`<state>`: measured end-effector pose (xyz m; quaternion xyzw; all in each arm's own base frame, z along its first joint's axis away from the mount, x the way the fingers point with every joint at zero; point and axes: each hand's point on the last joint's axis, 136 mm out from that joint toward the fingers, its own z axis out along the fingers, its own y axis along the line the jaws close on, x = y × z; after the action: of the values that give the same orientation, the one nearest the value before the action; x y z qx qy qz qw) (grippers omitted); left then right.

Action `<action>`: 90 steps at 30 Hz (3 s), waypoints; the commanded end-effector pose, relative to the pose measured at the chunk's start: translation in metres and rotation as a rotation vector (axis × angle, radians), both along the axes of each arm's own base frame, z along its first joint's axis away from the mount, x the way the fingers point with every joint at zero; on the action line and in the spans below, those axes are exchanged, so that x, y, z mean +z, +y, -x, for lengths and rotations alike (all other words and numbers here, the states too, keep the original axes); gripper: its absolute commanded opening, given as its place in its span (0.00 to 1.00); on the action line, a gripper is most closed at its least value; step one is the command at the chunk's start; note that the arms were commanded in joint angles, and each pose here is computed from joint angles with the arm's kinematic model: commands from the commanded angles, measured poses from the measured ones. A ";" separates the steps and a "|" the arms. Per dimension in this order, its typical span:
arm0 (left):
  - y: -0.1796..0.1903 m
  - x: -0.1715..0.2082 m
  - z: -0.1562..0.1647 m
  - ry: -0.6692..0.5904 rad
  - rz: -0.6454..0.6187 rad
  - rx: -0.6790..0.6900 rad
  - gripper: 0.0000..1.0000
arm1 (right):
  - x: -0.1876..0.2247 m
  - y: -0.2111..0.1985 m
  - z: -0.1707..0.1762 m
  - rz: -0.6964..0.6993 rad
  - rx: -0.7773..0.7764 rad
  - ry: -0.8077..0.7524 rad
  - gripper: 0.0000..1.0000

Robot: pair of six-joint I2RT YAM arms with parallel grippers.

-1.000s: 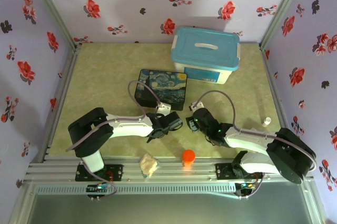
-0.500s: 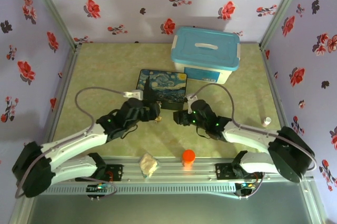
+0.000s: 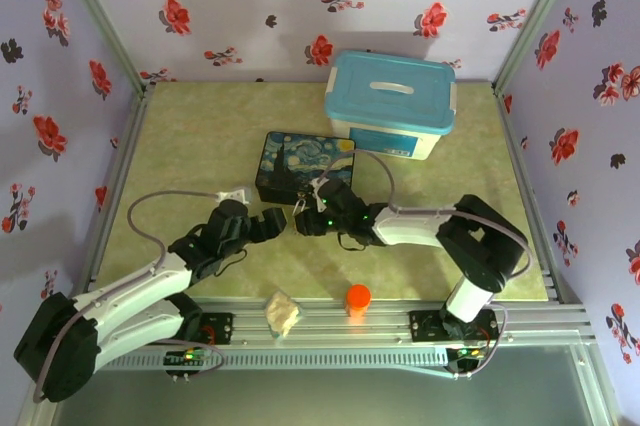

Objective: Unlock a padlock with a key

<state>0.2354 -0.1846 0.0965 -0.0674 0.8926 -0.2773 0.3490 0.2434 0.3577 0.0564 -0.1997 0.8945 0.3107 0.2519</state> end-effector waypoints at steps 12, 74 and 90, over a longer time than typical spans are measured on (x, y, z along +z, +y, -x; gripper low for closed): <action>-0.004 0.005 -0.006 -0.024 0.057 0.023 0.92 | -0.018 0.016 -0.005 -0.015 0.005 0.001 0.40; 0.002 -0.029 -0.117 -0.041 -0.596 0.023 0.90 | -0.044 -0.051 -0.013 -0.554 -0.483 0.233 0.00; 0.017 -0.062 -0.103 -0.011 -0.645 0.025 0.84 | -0.046 -0.083 -0.028 -0.648 -0.753 0.264 0.00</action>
<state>0.3693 -0.2097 0.0978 0.0106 0.8926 -0.0856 0.4425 0.2558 0.3092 0.0360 0.1857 0.7798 0.5406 0.2554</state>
